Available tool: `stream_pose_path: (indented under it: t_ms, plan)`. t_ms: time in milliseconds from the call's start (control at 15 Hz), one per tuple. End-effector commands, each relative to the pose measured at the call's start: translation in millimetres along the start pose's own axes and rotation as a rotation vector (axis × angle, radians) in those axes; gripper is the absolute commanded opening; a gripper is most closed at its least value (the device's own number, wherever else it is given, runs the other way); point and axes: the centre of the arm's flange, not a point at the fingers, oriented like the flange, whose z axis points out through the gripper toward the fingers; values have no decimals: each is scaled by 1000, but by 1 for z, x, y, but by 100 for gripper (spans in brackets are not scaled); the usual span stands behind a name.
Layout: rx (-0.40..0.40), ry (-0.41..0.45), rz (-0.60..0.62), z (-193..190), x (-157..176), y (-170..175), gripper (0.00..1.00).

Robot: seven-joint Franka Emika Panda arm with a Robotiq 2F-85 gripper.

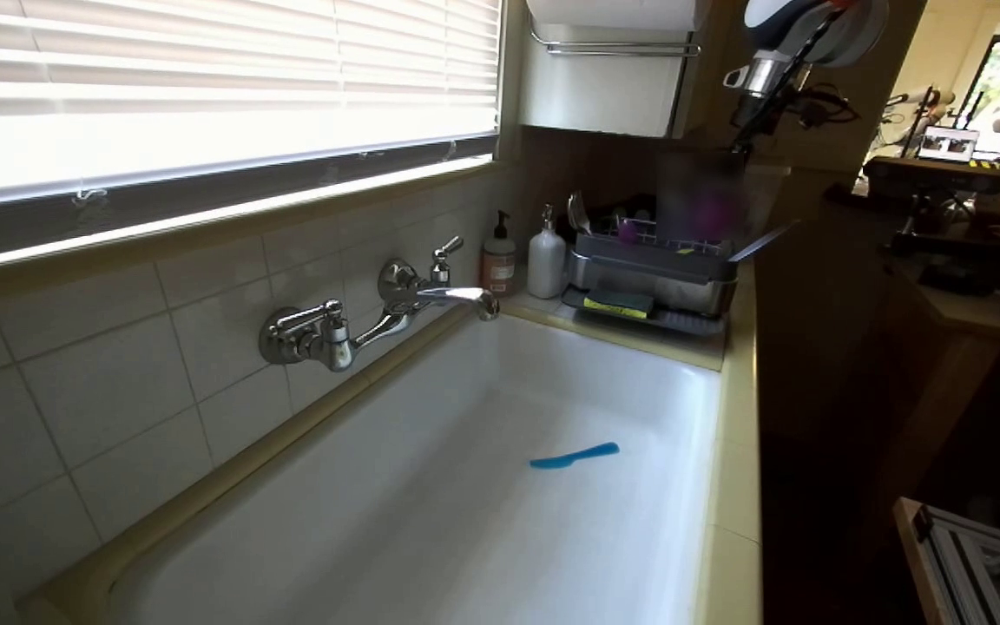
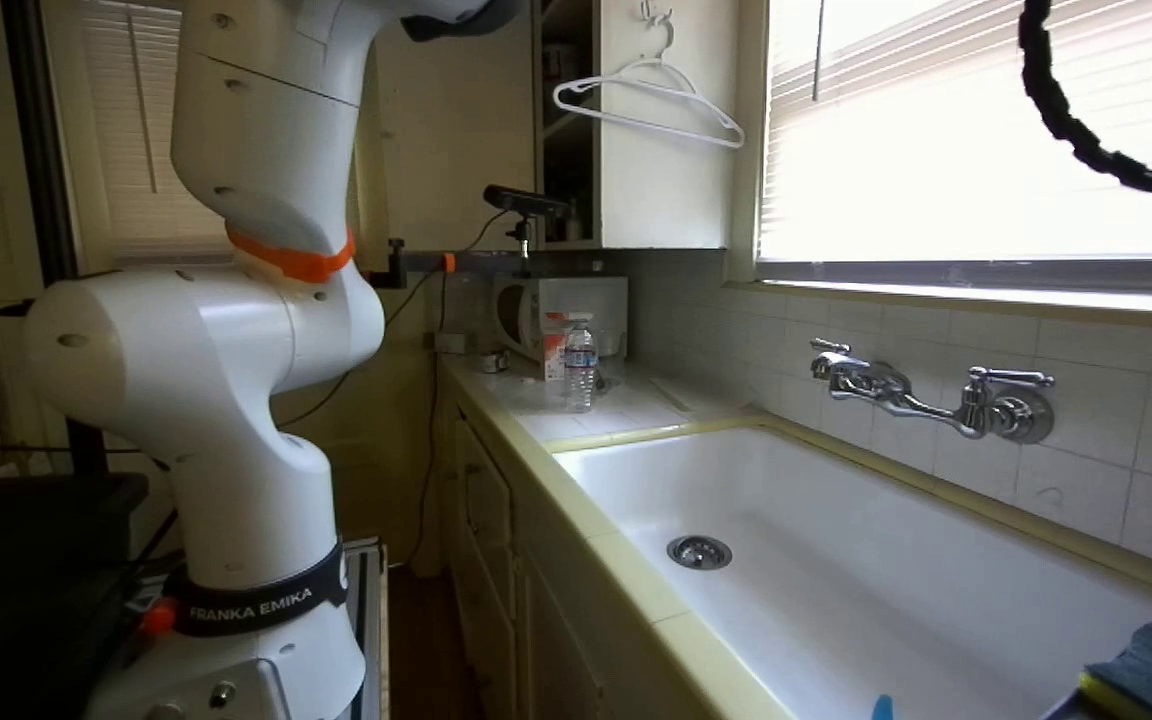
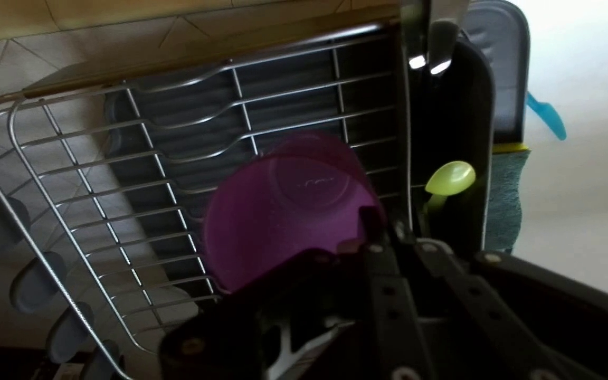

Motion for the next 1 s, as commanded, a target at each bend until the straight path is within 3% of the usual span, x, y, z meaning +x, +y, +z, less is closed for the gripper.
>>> stream_pose_path:
  t_ms: [0,933]
  plan:
    - [-25,44,14,-1,-36,-47,1]
    - [-26,147,-49,-22,-54,-131,1]
